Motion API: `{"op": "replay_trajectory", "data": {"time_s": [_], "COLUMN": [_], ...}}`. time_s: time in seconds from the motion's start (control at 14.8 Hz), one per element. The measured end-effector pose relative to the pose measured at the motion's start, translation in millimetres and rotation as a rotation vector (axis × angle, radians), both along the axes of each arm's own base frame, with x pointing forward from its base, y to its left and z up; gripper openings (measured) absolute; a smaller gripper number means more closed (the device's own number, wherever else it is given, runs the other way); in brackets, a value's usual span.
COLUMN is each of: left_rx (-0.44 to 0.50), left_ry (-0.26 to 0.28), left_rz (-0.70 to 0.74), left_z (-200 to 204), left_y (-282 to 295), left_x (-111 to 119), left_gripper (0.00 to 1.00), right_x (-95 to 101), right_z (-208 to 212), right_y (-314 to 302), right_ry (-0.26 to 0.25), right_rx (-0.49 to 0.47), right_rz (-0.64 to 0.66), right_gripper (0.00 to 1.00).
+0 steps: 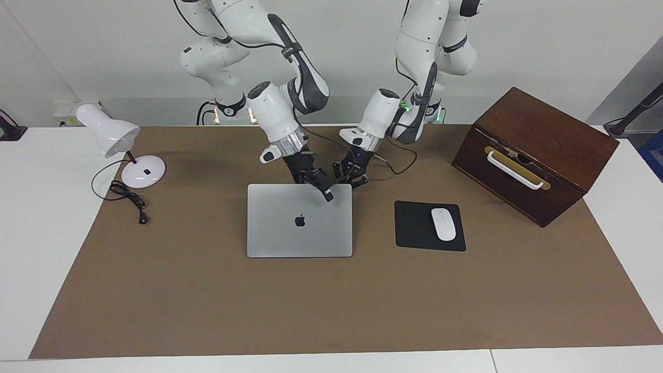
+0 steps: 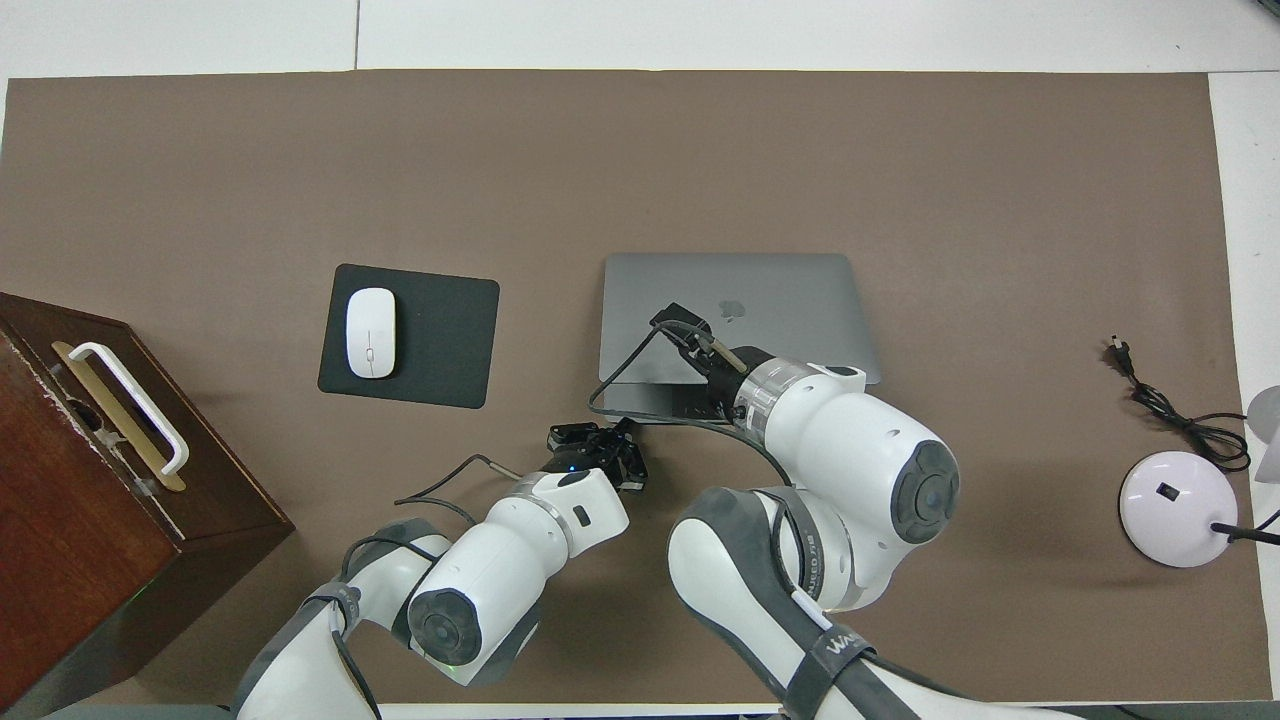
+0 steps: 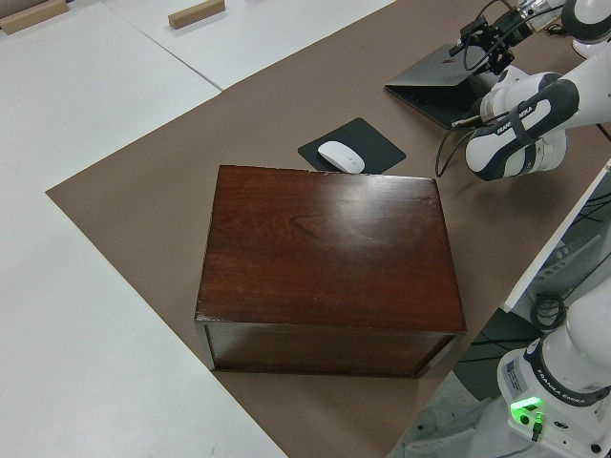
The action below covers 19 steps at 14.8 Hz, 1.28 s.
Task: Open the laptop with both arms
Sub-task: 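Lift the laptop lid upward with the right gripper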
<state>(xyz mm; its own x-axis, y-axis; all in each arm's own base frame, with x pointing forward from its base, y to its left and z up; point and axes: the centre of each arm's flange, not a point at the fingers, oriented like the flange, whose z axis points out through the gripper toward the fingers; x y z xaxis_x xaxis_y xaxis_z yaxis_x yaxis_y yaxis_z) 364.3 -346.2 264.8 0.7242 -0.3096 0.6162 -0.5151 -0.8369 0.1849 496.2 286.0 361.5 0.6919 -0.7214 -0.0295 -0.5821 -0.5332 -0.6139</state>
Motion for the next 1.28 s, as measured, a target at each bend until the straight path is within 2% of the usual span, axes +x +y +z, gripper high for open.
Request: {"op": "replay_trajectory", "data": {"time_s": [0.2,0.61,1.01,1.28], "left_rx": [0.000,0.000,0.000,0.000], "left_ry": [0.000,0.000,0.000,0.000], "left_rz": [0.000,0.000,0.000,0.000], "left_z": [0.0,0.0,0.0,-0.1], "left_y": [0.0,0.0,-0.1,0.0], "left_x": [0.0,0.0,0.0,0.0], "left_gripper": [0.01,0.01,0.01,0.01], "right_x": [15.8,61.2,103.9,121.3], "right_z": [11.8,43.5,66.6,71.5], "right_y": [-3.6,-17.3,-38.4,-46.7], "right_ry": [0.008,0.011,0.025,0.021], "right_rx": [0.009,-0.005,-0.051,-0.094], "right_rz": [0.020,0.081,0.135,0.164], "right_gripper": [1.00,1.00,1.00,1.00]}}
